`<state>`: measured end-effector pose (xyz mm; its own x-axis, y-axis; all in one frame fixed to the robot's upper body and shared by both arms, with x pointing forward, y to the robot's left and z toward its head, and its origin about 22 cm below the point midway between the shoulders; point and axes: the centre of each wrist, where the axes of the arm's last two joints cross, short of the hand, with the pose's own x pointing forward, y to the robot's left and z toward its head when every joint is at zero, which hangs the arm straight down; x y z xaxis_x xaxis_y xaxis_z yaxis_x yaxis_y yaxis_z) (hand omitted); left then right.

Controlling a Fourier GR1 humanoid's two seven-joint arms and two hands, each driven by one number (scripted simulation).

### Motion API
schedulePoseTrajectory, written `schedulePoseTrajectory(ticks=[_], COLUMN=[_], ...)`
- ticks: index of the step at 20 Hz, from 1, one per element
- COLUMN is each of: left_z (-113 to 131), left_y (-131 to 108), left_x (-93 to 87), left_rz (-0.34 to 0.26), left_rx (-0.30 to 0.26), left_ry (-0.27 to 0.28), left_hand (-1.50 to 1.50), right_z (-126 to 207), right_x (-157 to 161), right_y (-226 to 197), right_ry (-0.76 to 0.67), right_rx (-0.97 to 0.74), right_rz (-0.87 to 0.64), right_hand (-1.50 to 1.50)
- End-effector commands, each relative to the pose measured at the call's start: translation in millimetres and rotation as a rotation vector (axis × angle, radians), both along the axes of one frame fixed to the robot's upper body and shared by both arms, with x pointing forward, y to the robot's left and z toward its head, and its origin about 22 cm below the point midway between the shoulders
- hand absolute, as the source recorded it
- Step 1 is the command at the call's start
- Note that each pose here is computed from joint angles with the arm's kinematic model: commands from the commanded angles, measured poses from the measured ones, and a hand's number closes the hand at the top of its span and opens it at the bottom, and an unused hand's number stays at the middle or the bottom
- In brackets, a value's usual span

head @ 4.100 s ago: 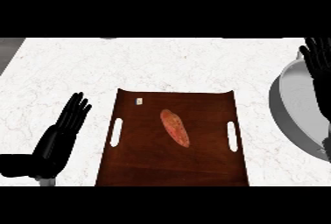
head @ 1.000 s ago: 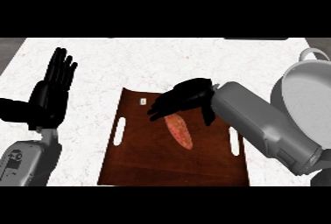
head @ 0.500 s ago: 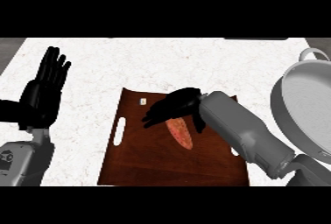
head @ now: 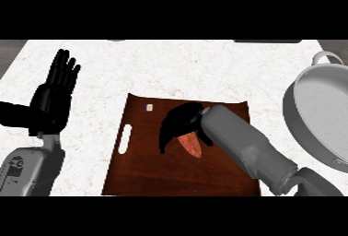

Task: Pick the sweet potato from the tray and place it in the pot

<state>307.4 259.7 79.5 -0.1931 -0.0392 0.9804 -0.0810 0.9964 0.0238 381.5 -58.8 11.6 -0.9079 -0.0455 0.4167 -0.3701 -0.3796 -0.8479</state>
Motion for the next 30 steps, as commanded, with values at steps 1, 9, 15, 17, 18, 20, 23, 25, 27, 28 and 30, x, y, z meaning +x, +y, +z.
schedulePoseTrajectory(ticks=[1,9,15,17,18,20,23,25,27,28,30], left_z=[-3,2,-2,-2,4,2,-13,-21,-19,-20,-21], left_y=[1,13,19,7,13,27,45,51,58,61,68], left_x=[-6.9,0.2,-11.8,-6.6,-15.5,-12.7,-23.0,-27.0,-30.0,-31.1,-37.2], left_rz=[0.004,0.013,0.027,0.042,0.033,0.069,0.146,0.184,0.21,0.227,0.241], left_rx=[0.01,0.008,0.005,0.001,-0.001,0.01,0.013,0.012,0.019,0.021,0.029], left_ry=[-0.004,0.004,-0.003,-0.017,-0.006,0.006,0.065,0.089,0.091,0.09,0.091], left_hand=[0.0,0.0,0.0,0.0,0.0,0.0,0.0,0.0,0.0,0.0,0.0], right_z=[-18,-28,12,22,27,11,-27,-35,-28,-22,-16], right_x=[-13,-32,-12,-7,-1,-24,-38,-45,-46,-44,-47], right_y=[3,2,-15,-24,-45,-32,-68,-79,-86,-94,-107], right_ry=[0.072,0.038,-0.064,-0.042,-0.022,-0.055,-0.072,-0.1,-0.148,-0.203,-0.24], right_rx=[0.103,0.156,0.305,0.337,0.336,0.334,0.284,0.313,0.385,0.411,0.46], right_rz=[0.152,0.168,0.05,0.024,-0.015,-0.287,-0.584,-0.733,-0.858,-0.907,-1.009], right_hand=[1.5,1.5,1.5,1.5,1.5,1.5,1.5,1.5,1.5,1.5,1.5])
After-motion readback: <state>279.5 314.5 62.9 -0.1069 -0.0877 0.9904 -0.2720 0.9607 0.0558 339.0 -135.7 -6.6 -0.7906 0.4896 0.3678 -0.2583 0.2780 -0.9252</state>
